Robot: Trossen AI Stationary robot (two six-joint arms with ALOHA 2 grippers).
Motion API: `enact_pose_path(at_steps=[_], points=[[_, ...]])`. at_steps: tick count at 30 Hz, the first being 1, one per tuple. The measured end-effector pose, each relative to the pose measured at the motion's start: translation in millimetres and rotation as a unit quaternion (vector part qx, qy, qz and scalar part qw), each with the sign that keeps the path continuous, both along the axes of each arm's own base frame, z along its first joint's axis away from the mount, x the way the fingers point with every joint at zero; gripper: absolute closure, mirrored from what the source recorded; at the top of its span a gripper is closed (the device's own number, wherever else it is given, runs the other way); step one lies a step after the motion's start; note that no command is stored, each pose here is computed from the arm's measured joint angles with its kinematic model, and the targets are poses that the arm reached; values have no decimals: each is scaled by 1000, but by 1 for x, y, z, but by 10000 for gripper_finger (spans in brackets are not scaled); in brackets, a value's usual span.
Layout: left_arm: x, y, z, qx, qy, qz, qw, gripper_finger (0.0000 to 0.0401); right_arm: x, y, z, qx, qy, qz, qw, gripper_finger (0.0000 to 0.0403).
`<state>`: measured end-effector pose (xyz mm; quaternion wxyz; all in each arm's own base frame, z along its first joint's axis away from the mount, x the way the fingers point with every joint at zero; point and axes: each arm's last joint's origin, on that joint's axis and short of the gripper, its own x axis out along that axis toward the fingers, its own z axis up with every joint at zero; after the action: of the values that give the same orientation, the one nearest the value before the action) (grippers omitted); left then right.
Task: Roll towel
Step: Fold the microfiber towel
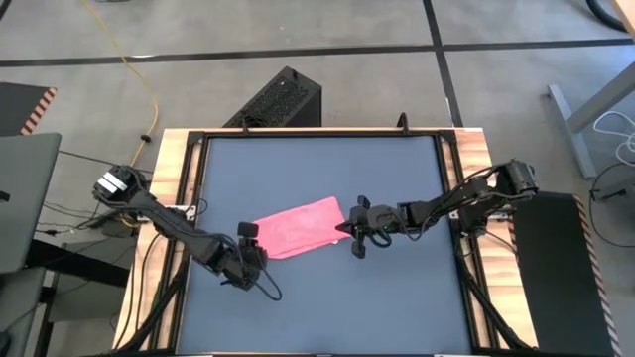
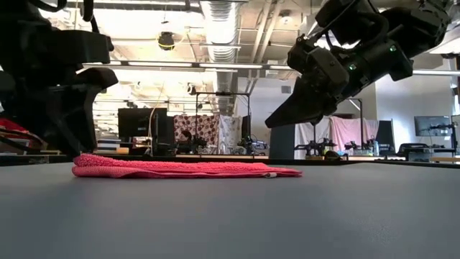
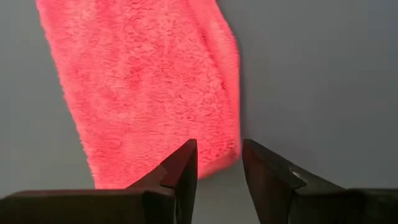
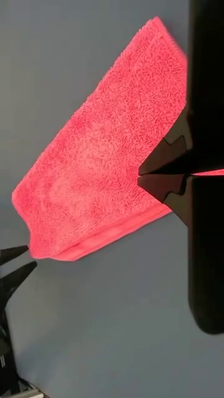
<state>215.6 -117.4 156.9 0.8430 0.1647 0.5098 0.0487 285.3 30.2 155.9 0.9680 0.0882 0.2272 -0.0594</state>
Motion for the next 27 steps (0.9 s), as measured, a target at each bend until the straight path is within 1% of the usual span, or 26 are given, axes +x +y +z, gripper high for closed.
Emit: enact_pose_path(at_steps=[2, 7, 15, 22, 27], points=[[0, 0, 0, 7, 5, -9, 1000, 286, 0, 0, 0, 0, -1, 0, 1000, 387], [-2, 1, -1, 5, 24, -28, 999, 288, 0, 0, 0, -1, -1, 1, 1000, 387], [-1, 4, -1, 4, 31, -23, 999, 291, 0, 0, 0, -1, -2, 1, 1000, 387], [1, 8, -2, -8, 35, -13, 999, 325, 0, 0, 0, -1, -2, 1, 1000, 387], [2, 9, -2, -30, 34, 6, 999, 365, 0, 0, 0, -2, 0, 2, 1000, 387]])
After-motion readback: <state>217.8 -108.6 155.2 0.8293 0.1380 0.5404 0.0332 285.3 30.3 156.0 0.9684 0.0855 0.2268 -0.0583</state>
